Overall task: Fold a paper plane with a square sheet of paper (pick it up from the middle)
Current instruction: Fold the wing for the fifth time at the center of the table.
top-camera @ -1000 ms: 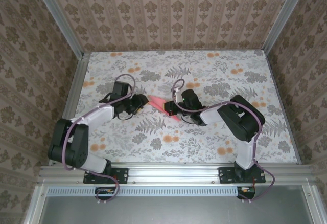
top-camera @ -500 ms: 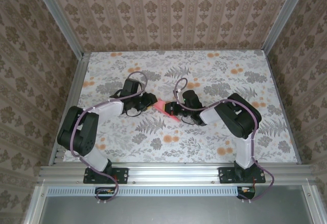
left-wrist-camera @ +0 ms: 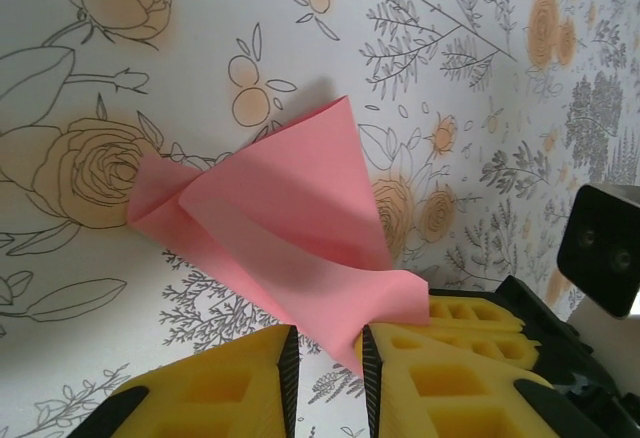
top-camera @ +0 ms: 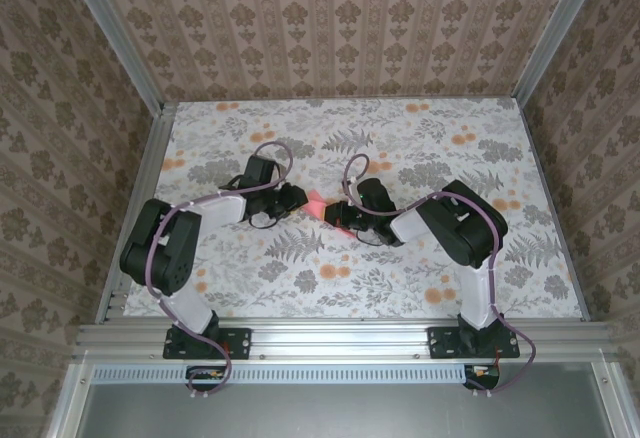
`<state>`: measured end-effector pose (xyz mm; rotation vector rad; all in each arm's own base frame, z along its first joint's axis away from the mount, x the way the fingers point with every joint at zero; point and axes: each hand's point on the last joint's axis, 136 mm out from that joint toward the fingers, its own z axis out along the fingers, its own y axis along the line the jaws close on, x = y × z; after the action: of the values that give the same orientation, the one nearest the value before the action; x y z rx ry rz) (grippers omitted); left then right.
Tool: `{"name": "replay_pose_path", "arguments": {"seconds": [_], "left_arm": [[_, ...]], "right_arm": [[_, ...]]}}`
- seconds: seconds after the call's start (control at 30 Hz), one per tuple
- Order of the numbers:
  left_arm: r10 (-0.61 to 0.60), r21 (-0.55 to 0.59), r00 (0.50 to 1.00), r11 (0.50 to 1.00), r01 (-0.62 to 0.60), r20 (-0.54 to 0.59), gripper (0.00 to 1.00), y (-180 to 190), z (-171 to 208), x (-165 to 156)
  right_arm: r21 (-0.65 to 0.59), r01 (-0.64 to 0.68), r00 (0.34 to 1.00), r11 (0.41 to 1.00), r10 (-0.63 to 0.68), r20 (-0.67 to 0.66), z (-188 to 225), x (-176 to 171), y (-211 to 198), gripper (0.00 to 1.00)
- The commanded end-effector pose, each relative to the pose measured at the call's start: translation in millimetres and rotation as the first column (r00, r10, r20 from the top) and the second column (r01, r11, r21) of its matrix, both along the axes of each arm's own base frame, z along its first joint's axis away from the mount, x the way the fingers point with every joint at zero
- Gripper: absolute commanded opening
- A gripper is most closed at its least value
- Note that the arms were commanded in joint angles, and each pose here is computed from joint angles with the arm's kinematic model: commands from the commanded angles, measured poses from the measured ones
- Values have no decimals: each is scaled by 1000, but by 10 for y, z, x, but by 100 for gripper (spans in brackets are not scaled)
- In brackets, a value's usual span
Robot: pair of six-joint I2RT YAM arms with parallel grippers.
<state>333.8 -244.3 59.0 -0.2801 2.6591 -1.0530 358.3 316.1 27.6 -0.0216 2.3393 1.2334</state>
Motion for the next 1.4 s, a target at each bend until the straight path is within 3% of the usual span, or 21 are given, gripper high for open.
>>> {"name": "replay_pose_path", "arguments": {"seconds": [0.0, 0.37, 1.37], "left_arm": [[-64, -32, 996, 997, 67, 68, 26, -173, 156, 79], [-146, -52, 987, 987, 149, 63, 23, -402, 84, 39], [-109, 33, 993, 994, 108, 37, 10, -275, -328, 119]], "right_arm": [[-6, 24, 997, 1000, -24, -76, -128, 6, -51, 0], [25, 56, 984, 998, -51, -169, -181, 46, -80, 0], [-8, 69, 961, 998, -68, -267, -348, 10, -116, 0]]}}
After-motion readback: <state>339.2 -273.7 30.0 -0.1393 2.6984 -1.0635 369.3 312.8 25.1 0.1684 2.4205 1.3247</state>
